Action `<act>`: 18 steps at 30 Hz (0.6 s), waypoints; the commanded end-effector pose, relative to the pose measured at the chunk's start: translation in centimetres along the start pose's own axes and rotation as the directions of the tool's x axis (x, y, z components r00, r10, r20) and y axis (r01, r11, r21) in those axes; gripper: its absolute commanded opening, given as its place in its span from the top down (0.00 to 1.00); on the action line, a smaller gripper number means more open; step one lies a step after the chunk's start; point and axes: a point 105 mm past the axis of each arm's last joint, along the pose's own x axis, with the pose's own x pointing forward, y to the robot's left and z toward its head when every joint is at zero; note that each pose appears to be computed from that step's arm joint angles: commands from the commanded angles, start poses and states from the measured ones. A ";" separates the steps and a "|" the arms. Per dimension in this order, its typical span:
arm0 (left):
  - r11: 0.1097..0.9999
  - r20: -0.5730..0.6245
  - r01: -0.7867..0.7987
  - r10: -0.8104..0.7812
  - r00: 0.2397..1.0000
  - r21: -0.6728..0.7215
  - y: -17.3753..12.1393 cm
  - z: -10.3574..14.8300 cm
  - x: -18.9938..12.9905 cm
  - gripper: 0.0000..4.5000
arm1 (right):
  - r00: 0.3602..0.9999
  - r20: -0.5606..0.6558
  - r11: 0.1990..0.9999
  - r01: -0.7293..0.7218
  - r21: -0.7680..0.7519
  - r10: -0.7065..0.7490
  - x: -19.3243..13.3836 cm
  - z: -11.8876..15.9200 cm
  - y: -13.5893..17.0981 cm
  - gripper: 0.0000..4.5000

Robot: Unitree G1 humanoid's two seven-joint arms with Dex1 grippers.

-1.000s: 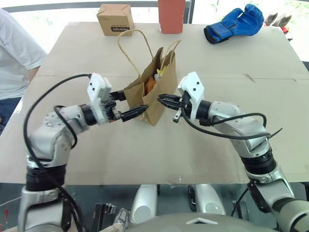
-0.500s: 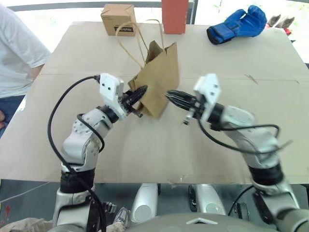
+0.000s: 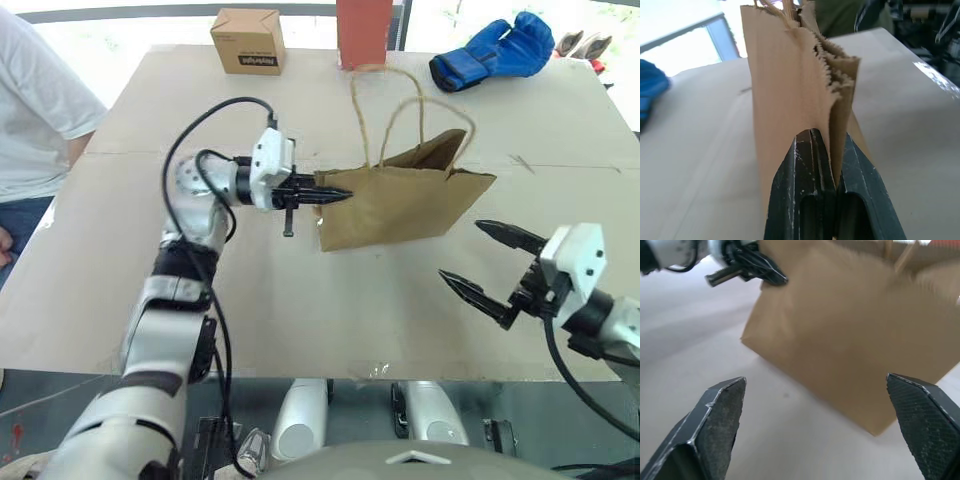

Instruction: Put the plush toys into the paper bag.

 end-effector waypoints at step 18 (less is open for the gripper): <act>0.746 -0.134 -0.555 0.549 0.825 -0.368 -7.2 -1.8 -11.0 0.23 | 0.975 -0.115 0.981 0.194 0.001 -0.193 -5.7 -2.6 -2.1 0.00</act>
